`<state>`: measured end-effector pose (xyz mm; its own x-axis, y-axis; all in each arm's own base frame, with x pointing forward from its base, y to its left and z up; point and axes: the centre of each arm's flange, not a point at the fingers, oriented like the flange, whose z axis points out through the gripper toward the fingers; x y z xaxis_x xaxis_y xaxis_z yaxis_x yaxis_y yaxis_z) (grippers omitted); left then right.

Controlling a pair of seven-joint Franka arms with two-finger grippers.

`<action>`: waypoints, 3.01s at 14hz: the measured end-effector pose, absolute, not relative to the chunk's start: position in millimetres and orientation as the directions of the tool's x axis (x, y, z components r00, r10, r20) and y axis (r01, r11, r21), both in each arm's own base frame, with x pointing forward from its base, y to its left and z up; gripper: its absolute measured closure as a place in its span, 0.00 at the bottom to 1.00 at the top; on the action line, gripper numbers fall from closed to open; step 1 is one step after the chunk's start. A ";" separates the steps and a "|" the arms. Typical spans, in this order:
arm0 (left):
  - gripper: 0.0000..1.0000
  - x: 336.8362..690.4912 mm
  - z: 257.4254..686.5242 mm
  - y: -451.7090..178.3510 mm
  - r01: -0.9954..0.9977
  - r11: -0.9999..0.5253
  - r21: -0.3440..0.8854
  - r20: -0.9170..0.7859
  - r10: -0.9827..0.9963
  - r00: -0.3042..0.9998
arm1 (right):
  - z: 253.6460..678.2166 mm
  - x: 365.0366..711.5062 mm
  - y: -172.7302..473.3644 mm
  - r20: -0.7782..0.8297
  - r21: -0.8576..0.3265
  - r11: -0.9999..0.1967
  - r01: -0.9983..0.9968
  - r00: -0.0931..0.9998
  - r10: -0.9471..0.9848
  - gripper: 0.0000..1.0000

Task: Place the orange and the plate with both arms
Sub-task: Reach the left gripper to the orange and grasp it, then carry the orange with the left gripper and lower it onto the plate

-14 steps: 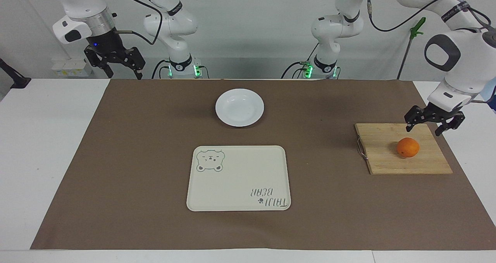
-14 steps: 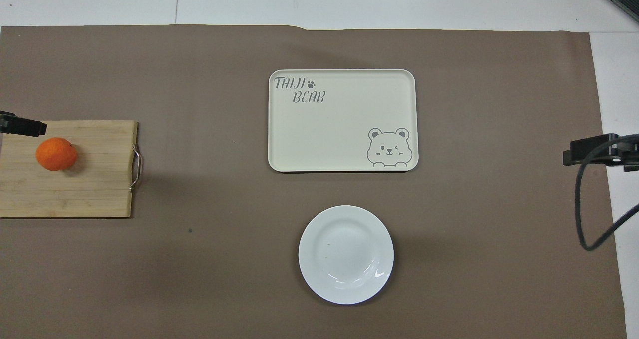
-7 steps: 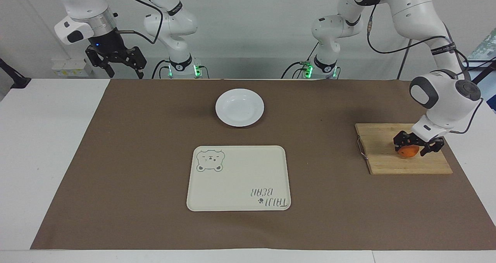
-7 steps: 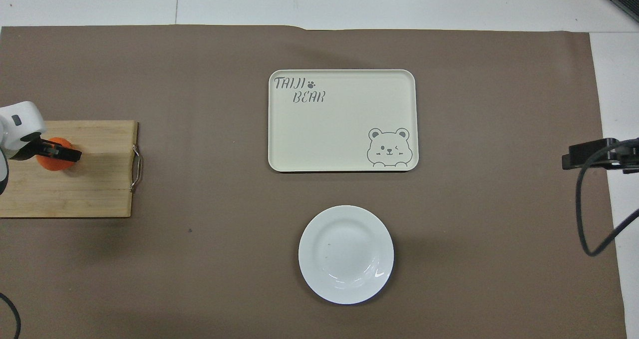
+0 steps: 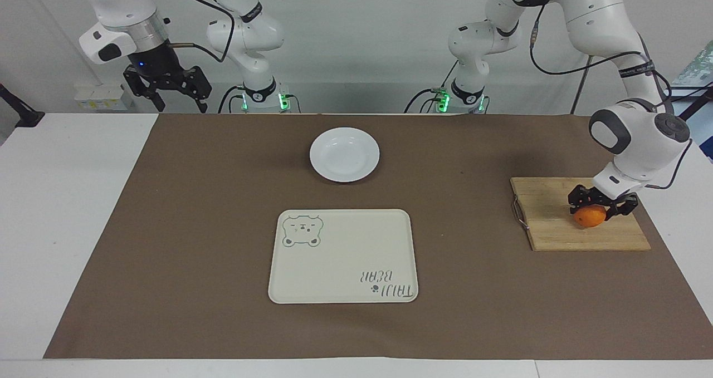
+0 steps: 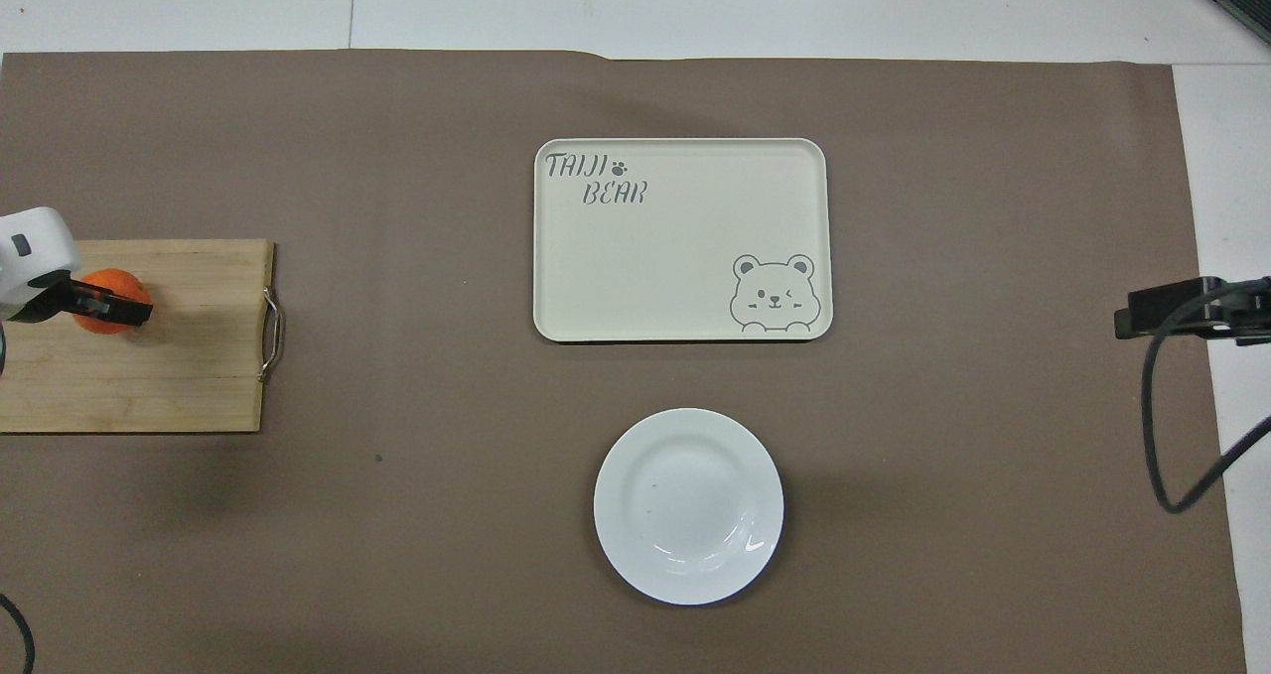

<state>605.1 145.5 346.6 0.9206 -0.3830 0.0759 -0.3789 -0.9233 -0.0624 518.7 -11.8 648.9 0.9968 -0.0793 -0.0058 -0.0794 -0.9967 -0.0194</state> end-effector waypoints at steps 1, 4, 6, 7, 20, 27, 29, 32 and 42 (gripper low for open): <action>0.14 607.7 355.8 138.3 -0.389 -0.918 -0.071 0.090 -0.394 0.915 | 648.7 518.6 -11.8 -0.006 -0.019 -0.997 -0.079 0.997 -0.079 0.00; 0.14 610.2 393.6 95.3 -0.420 -0.904 -0.079 0.121 -0.426 0.896 | 648.0 518.4 -11.8 -0.008 -0.019 -0.997 -0.079 0.997 -0.078 0.00; 0.14 603.2 407.6 45.3 -0.450 -0.892 -0.037 0.076 -0.452 0.889 | 647.6 518.4 -11.5 -0.009 -0.019 -0.997 -0.077 0.997 -0.077 0.00; 0.14 600.4 410.8 15.3 -0.473 -0.881 -0.023 0.060 -0.474 0.879 | 647.3 518.4 -11.3 -0.009 -0.019 -0.997 -0.077 0.997 -0.076 0.00; 0.14 484.2 399.4 -333.0 -0.550 -0.834 0.041 0.011 -0.550 0.835 | 622.8 499.0 7.5 -0.053 -0.224 -0.972 -0.076 0.996 -0.066 0.00; 0.15 376.5 375.2 -446.0 -0.600 -0.791 0.118 0.020 -0.602 0.798 | 618.9 497.9 0.7 -0.049 -0.234 -0.971 -0.052 0.998 -0.042 0.00; 0.15 358.7 357.7 -460.2 -0.598 -0.789 0.139 0.009 -0.603 0.798 | 618.1 498.0 -3.1 -0.048 -0.242 -0.969 -0.054 0.998 -0.044 0.00; 0.13 353.2 343.7 -467.7 -0.568 -0.811 0.141 -0.003 -0.574 0.819 | 616.9 497.8 -8.6 -0.041 -0.256 -0.966 -0.030 0.999 -0.020 0.00; 0.00 373.8 370.0 -453.2 -0.524 -0.838 0.152 0.017 -0.527 0.849 | 572.3 505.6 5.6 -0.062 -0.267 -0.963 -0.021 0.998 -0.004 0.00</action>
